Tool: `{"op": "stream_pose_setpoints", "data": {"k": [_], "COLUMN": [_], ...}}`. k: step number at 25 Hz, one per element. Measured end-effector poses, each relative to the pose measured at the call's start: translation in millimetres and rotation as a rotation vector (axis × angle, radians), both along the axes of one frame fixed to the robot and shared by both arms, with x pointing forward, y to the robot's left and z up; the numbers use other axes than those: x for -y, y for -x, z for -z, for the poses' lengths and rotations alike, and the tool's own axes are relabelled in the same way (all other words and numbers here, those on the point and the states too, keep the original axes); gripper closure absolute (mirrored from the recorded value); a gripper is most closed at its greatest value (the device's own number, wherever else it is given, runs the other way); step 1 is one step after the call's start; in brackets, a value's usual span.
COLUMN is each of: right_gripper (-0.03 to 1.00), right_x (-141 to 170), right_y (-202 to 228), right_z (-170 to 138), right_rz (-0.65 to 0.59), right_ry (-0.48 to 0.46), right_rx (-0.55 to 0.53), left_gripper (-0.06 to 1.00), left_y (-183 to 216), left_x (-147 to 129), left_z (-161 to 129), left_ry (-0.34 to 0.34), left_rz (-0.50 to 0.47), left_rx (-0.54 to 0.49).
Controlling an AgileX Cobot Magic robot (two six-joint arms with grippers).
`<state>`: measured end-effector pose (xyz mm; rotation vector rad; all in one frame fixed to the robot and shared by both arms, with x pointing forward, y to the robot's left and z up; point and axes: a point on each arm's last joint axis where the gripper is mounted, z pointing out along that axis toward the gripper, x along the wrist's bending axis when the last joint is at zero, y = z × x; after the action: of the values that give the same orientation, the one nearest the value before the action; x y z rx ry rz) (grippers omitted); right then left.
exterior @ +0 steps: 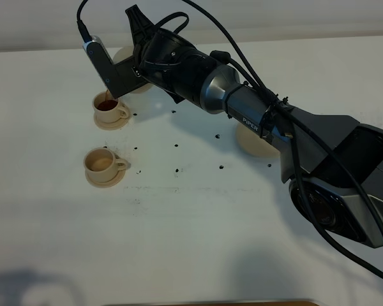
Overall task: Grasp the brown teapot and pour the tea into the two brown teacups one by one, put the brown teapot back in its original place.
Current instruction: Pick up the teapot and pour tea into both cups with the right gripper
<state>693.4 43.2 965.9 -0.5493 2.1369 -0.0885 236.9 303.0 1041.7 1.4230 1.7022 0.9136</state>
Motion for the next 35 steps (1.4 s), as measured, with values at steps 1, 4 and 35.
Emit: {"op": "stream_pose_setpoints", "data": {"k": [1, 4, 35], "right_gripper": [0.88, 0.88, 0.88], "right_x": [0.0, 0.1, -3.0], "right_y": [0.0, -0.1, 1.9], "right_z": [0.0, -0.2, -1.5], "right_rz": [0.0, 0.0, -0.015], "right_ry": [0.0, 0.003, 0.033], "right_rx": [0.0, 0.003, 0.027], "left_gripper": [0.44, 0.44, 0.44], "left_y": [0.0, 0.0, 0.0], "left_x": [0.0, 0.0, 0.0], "left_z": [0.0, 0.0, 0.0], "left_ry": [0.0, 0.0, 0.0], "left_rz": [0.0, 0.0, 0.0], "left_rx": [0.0, 0.0, 0.0]}}
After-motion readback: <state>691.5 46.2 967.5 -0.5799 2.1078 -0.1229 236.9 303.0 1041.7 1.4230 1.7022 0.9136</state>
